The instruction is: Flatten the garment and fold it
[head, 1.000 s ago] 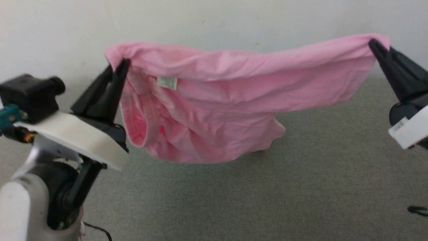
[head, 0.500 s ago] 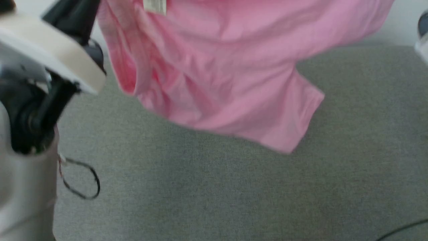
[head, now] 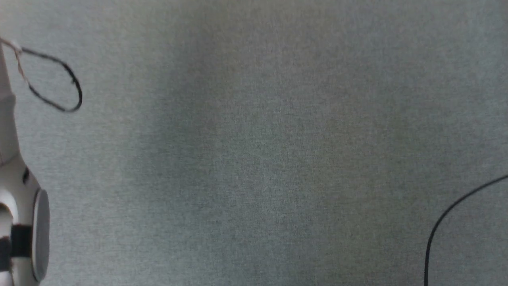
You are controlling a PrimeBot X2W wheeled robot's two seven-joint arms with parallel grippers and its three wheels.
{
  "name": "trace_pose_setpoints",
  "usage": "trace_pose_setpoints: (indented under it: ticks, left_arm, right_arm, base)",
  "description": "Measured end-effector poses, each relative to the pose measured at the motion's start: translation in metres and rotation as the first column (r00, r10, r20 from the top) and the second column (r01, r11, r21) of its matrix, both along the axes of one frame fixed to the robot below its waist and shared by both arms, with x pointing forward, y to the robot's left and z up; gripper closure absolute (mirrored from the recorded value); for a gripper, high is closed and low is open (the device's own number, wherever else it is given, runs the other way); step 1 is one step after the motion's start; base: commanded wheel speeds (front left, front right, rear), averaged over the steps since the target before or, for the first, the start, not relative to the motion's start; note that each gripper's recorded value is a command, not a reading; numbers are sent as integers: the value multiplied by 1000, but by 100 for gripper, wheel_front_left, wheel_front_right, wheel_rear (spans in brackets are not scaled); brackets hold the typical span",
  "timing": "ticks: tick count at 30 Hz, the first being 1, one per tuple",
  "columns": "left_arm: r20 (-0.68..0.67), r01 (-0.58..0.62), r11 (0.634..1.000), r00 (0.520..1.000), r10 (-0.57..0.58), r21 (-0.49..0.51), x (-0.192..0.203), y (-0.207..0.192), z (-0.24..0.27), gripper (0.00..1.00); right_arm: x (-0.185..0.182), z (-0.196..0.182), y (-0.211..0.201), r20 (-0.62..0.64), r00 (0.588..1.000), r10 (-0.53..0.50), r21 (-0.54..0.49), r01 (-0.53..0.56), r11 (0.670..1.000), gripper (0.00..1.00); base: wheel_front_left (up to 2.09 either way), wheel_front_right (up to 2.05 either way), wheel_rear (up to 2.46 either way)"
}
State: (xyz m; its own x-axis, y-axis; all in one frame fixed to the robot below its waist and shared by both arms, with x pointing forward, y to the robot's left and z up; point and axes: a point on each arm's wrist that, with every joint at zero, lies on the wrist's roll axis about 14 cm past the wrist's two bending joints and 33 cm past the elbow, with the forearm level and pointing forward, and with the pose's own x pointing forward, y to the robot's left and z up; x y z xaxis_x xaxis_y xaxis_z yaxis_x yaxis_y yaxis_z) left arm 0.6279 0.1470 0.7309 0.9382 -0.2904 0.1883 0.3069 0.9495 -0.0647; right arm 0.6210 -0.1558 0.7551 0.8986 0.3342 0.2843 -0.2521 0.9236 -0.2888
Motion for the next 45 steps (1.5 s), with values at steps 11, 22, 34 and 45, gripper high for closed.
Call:
trace_pose_setpoints:
  ticks: [11, 22, 34, 45]
  left_arm:
    - [-145, -22, 999, 989, 15, -47, 66, -12, -121, 100]
    - [-463, 38, 999, 886, -19, 32, -21, -23, -277, 100]
    - [-639, 147, 979, 769, -24, 141, -144, -8, -321, 100]
    - [-691, 272, 950, 717, -94, 153, -232, -24, -316, 100]
  right_arm:
    - [56, -124, 12, -179, 984, 10, -9, -12, 1000, 100]
    - [-14, -259, 22, -463, 884, 61, -1, -70, 998, 100]
    - [-139, -321, -3, -720, 693, 40, -76, -136, 988, 100]
    - [-220, -321, -28, -817, 576, 20, -57, -115, 992, 100]
  base:
    - [0, 0, 0]
    - [0, 0, 0]
    - [0, 0, 0]
    - [0, 0, 0]
